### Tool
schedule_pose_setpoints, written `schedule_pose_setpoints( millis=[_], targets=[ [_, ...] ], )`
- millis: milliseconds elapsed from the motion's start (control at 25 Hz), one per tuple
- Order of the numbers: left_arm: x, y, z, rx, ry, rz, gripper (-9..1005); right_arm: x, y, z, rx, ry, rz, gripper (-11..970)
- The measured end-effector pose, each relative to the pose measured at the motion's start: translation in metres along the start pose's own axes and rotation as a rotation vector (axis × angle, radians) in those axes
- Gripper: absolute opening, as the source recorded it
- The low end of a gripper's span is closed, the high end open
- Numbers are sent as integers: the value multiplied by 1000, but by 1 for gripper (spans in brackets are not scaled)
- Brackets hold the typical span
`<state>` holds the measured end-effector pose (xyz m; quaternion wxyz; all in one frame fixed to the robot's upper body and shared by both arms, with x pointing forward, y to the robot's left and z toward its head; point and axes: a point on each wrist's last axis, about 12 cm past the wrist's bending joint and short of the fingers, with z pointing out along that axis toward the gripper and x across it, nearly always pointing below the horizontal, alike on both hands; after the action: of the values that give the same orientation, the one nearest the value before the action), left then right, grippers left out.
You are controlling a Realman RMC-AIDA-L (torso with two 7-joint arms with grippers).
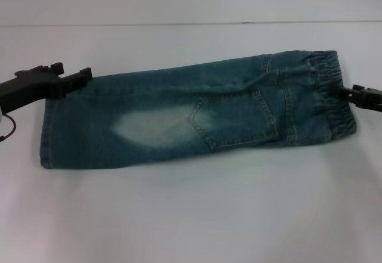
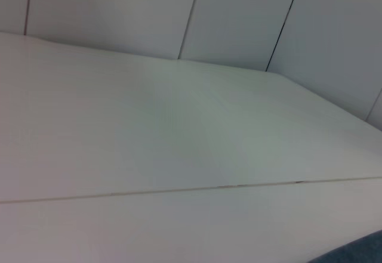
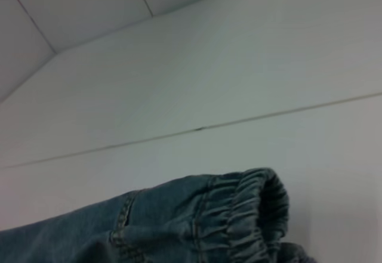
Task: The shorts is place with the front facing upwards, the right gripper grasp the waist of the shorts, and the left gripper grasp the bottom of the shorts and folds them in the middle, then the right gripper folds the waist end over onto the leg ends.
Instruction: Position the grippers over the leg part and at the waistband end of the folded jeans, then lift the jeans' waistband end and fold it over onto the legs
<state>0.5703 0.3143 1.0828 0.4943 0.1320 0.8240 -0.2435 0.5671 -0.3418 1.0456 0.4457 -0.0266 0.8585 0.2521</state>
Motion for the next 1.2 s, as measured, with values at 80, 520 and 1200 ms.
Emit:
schedule_pose_setpoints(
  millis=[80,520,1200],
  targets=[
    [0,0,0,1,0,0,781,-1,4,7,-3,15,-4,776],
    [-1,-3,3,13,5,8,781,-14,19,29,-27,69,-5,747],
    [2,-7,7,41,-54,-6,782,-21,22,19,-112,52,-17,279]
  ],
)
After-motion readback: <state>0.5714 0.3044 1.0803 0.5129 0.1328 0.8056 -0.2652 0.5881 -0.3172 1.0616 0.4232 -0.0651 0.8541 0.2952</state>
